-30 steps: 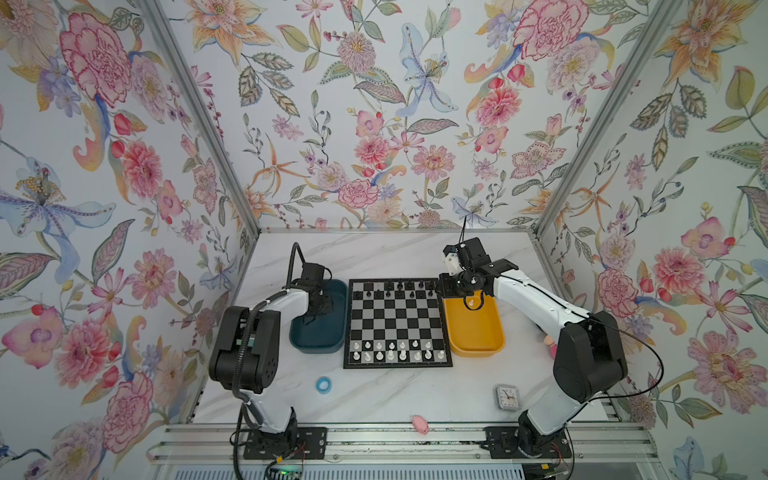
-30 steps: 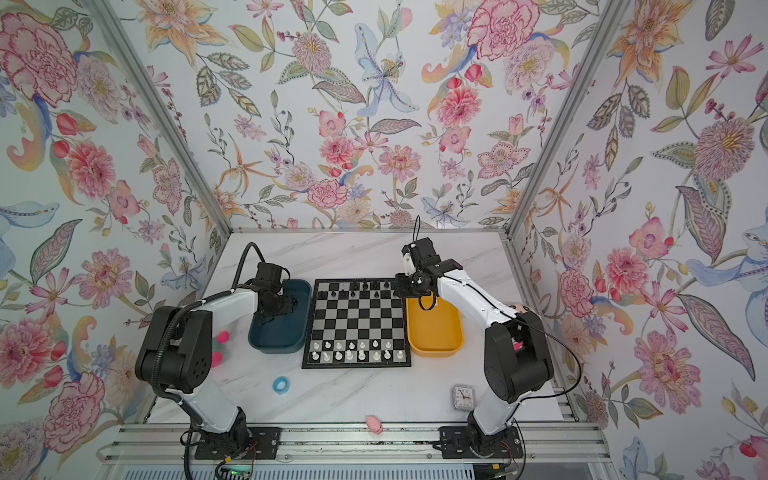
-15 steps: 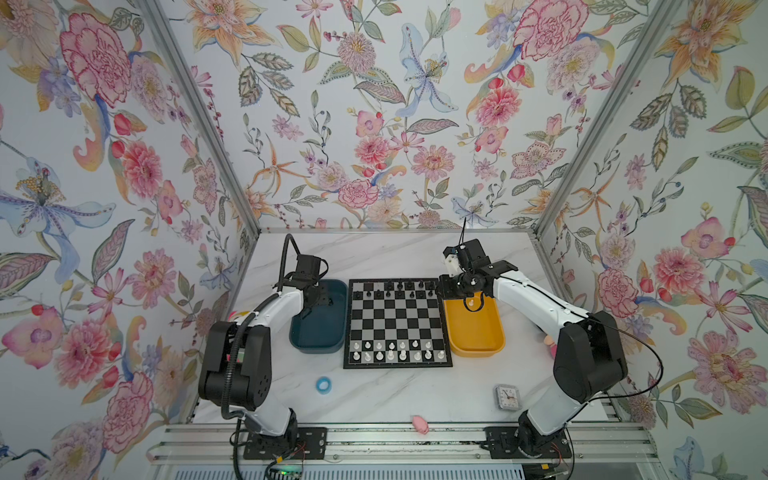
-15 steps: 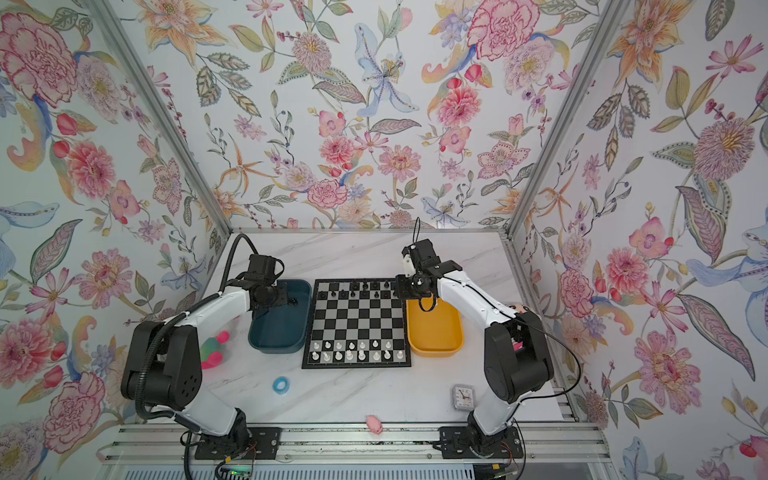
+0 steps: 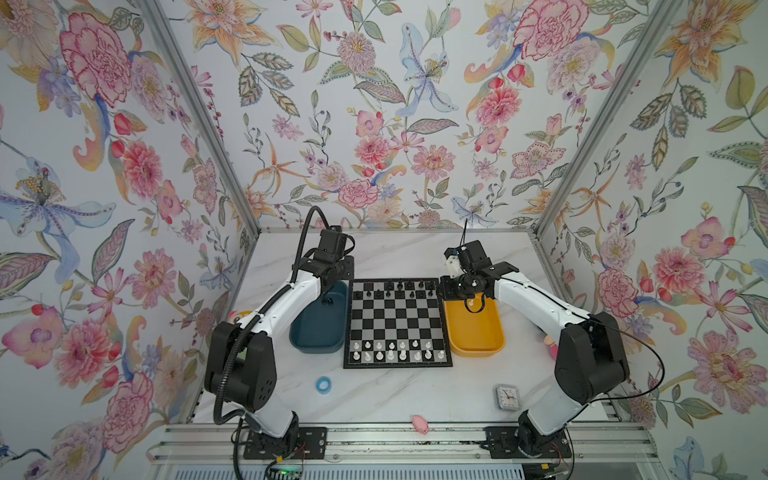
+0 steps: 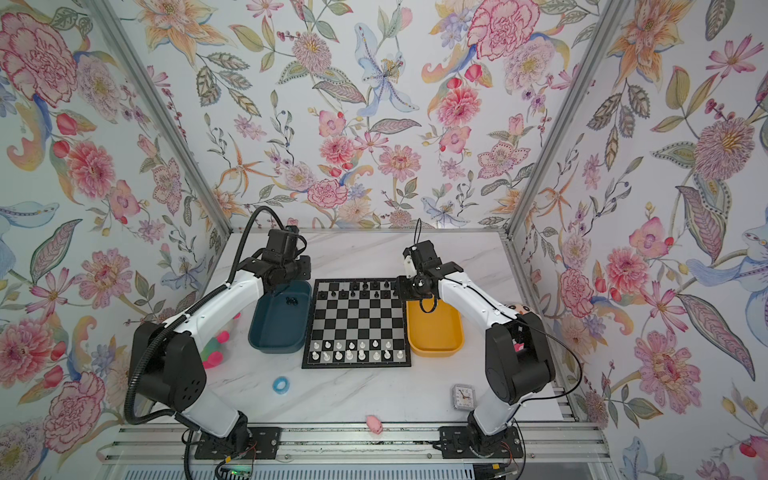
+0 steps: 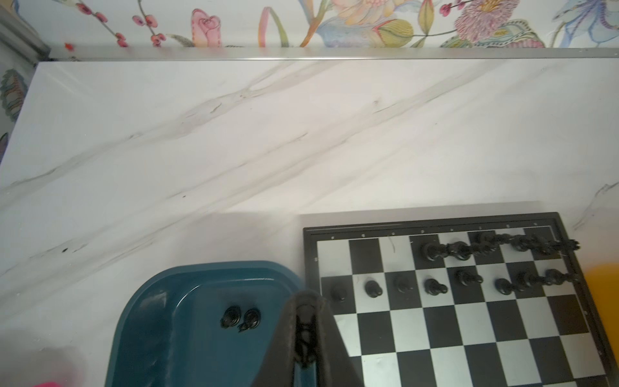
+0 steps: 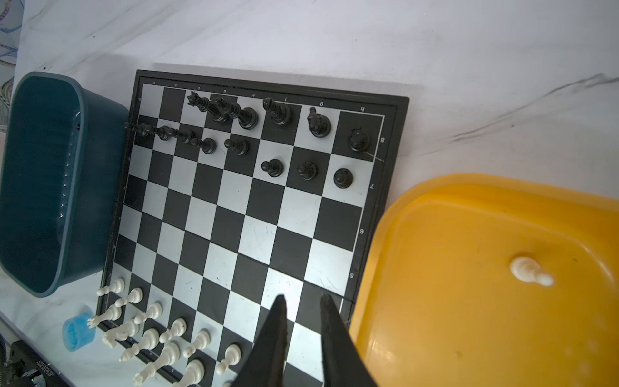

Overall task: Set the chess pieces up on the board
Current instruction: 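Lift the black pawn with the left gripper and carry it over the board, then lower the black pawn onto the far pawn row and open the left gripper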

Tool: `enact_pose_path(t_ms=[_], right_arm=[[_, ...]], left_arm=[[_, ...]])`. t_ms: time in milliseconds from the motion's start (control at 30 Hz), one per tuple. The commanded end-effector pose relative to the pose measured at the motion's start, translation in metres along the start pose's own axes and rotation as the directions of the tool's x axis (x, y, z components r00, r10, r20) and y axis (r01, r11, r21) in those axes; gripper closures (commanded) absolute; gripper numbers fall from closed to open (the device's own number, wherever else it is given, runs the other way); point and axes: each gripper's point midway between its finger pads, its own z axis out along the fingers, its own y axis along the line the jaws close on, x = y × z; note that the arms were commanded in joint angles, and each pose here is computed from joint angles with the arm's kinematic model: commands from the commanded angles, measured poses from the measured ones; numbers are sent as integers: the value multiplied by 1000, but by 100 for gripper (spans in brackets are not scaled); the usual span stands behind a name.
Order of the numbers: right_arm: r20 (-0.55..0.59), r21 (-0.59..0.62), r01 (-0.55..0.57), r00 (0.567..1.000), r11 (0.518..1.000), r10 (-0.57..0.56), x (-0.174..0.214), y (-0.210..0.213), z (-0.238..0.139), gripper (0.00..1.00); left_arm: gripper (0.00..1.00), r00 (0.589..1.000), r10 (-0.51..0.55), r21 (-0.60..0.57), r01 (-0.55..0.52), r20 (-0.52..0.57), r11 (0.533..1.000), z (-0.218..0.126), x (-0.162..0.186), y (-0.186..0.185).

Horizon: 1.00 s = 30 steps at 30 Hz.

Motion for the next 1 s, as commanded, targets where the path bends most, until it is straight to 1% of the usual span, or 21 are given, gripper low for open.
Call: enact_pose_path(t_ms=[0,200,400,700,967], right_arm=[[24,-2,-9,1000,1000,9,-2,-2,-9,79],[25,3,-22,999,1000,22,2,-8,-11,79],[24,10,-37,999,999,36,7,-15,-13,79],[20,10,-57,998,998,56,13,-21,-12,79],[14,7,-60,998,998,60,15,-22,-9,79]], left_arm=[[99,998,46,36,-45,-36,998,16,4,-22],[99,993,96,95,-88,-76,992,40,13,-58],[99,986,122,126,-108,-117,986,63,24,-78],[99,978,138,136,-116,-159,984,87,34,-89],[100,966,165,137,-139,-199,981,97,48,-97]])
